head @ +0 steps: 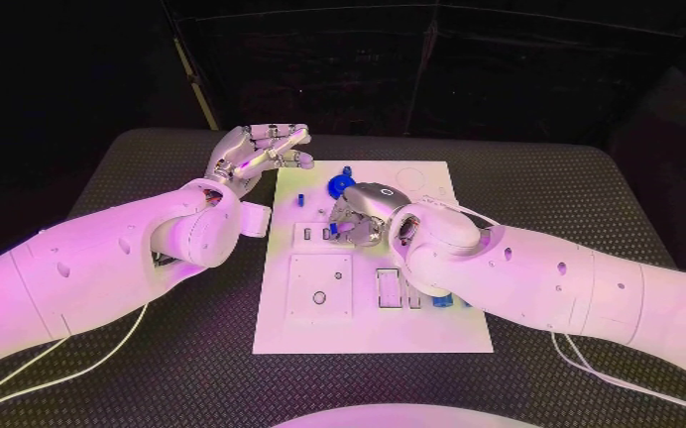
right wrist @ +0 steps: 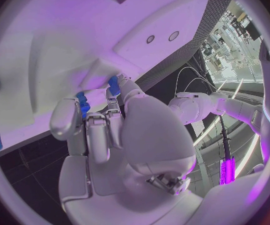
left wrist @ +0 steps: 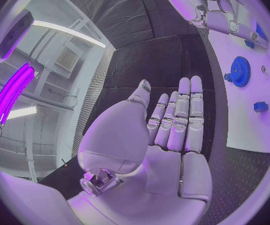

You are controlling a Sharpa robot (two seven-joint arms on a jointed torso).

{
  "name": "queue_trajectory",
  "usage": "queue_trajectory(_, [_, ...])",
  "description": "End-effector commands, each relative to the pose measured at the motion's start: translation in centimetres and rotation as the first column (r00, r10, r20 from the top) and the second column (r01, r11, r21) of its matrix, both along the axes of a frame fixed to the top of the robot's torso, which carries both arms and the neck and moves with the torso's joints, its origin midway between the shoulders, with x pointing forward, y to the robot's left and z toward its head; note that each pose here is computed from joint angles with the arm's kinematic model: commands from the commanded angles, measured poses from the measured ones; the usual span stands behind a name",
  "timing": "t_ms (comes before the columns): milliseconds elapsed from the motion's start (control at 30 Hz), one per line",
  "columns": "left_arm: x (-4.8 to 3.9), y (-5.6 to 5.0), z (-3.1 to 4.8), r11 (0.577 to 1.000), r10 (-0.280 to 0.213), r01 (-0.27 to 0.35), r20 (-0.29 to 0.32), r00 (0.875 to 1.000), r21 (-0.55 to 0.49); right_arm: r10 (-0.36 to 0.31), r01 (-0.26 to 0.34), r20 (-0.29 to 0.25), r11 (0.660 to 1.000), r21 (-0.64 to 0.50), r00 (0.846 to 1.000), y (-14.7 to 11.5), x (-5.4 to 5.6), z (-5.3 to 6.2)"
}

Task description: Assemble the parts on the task board

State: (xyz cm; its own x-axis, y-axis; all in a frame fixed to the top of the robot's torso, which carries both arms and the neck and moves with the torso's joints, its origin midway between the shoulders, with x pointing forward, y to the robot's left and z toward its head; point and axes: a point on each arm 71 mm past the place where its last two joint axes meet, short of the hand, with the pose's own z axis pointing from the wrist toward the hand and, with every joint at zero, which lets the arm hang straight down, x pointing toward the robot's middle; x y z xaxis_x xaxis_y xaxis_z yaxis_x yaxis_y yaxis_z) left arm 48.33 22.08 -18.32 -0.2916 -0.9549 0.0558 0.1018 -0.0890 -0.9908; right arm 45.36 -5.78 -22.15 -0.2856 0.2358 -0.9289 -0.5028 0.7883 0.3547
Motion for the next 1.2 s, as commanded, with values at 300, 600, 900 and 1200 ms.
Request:
queue_trajectory(300, [-0.02, -0.18, 0.11, 1.000, -0.014, 0.014, 0.006, 1.000, -0.004, -0.014, 0.012, -0.032, 0.998, -0.057, 0.999, -0.20, -0.18, -0.75])
queue_trajectory(600, [-0.02, -0.16, 0.09, 1.000, -0.014, 0.014, 0.006, 1.000, -0.004, -0.012, 0.008, -0.044, 0.997, -0.079, 0.999, -0.19, -0.24, -0.93])
queue_trajectory(900, [-0.02, -0.16, 0.07, 1.000, -0.014, 0.014, 0.005, 1.000, -0.004, -0.014, 0.011, -0.035, 0.997, -0.082, 0.999, -0.21, -0.34, -0.95])
queue_trajectory(1200, [0.00, -0.13, 0.02, 1.000, -0.014, 0.014, 0.004, 1.000, -0.003, -0.021, 0.019, -0.026, 0.997, -0.079, 0.999, -0.29, -0.36, -0.96])
